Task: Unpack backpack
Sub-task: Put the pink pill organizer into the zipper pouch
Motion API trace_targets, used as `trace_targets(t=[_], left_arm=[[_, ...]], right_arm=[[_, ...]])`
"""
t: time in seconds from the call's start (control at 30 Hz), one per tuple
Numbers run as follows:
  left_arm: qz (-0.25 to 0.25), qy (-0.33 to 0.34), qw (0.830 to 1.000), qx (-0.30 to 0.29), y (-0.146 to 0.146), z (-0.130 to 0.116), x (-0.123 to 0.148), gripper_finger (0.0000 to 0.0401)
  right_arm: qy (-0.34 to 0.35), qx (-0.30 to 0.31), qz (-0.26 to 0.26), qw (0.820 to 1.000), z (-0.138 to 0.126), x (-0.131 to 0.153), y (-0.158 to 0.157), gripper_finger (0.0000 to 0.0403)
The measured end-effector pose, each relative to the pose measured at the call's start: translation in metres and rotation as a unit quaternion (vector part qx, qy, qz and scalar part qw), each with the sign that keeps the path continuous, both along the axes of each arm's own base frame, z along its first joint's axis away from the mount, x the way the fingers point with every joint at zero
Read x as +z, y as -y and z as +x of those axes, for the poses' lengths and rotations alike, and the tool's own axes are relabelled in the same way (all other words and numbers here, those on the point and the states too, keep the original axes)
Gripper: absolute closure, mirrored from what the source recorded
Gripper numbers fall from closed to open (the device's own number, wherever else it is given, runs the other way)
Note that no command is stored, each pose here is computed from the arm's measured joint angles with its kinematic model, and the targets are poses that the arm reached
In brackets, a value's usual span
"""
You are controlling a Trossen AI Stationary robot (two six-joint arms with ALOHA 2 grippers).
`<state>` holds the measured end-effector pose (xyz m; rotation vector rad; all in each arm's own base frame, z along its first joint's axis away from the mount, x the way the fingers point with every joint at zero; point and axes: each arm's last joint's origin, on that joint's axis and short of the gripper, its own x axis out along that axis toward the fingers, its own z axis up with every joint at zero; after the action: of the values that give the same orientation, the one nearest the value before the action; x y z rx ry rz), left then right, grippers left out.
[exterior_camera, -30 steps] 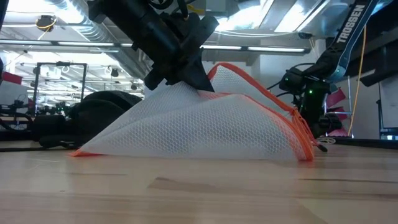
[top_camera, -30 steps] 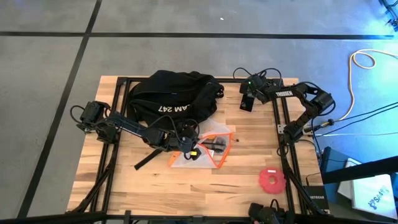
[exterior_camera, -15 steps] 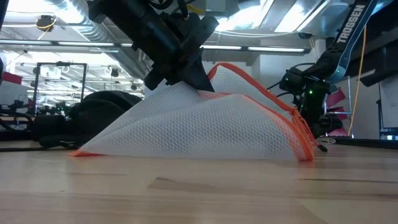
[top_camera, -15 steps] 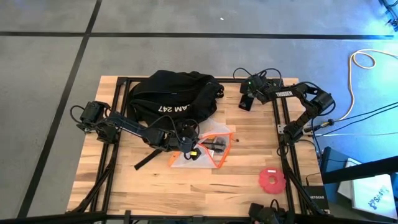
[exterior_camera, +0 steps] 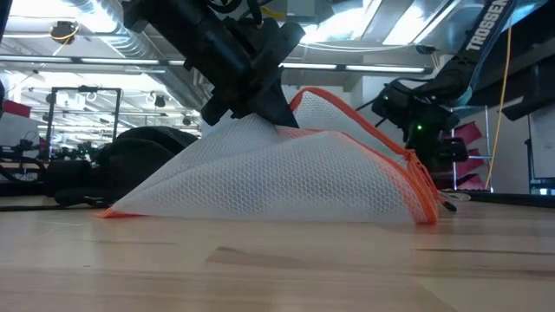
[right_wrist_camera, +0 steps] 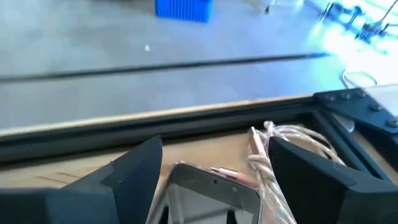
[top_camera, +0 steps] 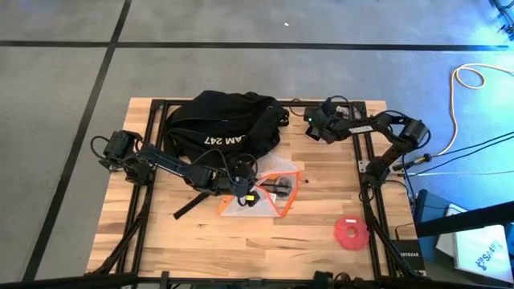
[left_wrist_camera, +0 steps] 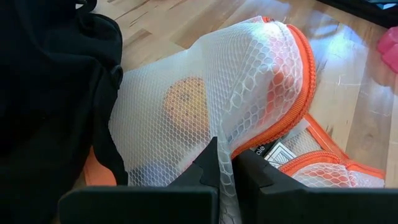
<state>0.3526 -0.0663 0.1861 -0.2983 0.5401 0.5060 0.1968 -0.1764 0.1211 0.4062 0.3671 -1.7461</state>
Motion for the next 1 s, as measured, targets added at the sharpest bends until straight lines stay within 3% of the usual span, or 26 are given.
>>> trace_targets(t=[0.17, 0.4, 0.73, 1.0], left_arm=[[0.001, -0.003, 1.0, 0.0, 0.0, 0.0, 0.0, 0.0401], [0.001, -0.006, 1.0, 0.001, 0.0, -0.001, -0.001, 0.0401], [-0.001, -0.006, 1.0, 0.002, 0.0, -0.001, -0.001, 0.0401], [-0.004, -0.004, 1.0, 0.004, 0.0, -0.001, -0.001, 0.0401]], right_arm=[[0.017, 0.008, -0.057, 0.998, 0.01, -0.004, -0.025, 0.0126], [0.05, 0.046, -0.081, 0.994, 0.013, -0.012, -0.062, 0.0126], [0.111, 0.158, -0.062, 0.979, 0.021, -0.006, -0.13, 0.0126], [0.154, 0.216, 0.002, 0.964, 0.002, 0.006, -0.175, 0.0126]])
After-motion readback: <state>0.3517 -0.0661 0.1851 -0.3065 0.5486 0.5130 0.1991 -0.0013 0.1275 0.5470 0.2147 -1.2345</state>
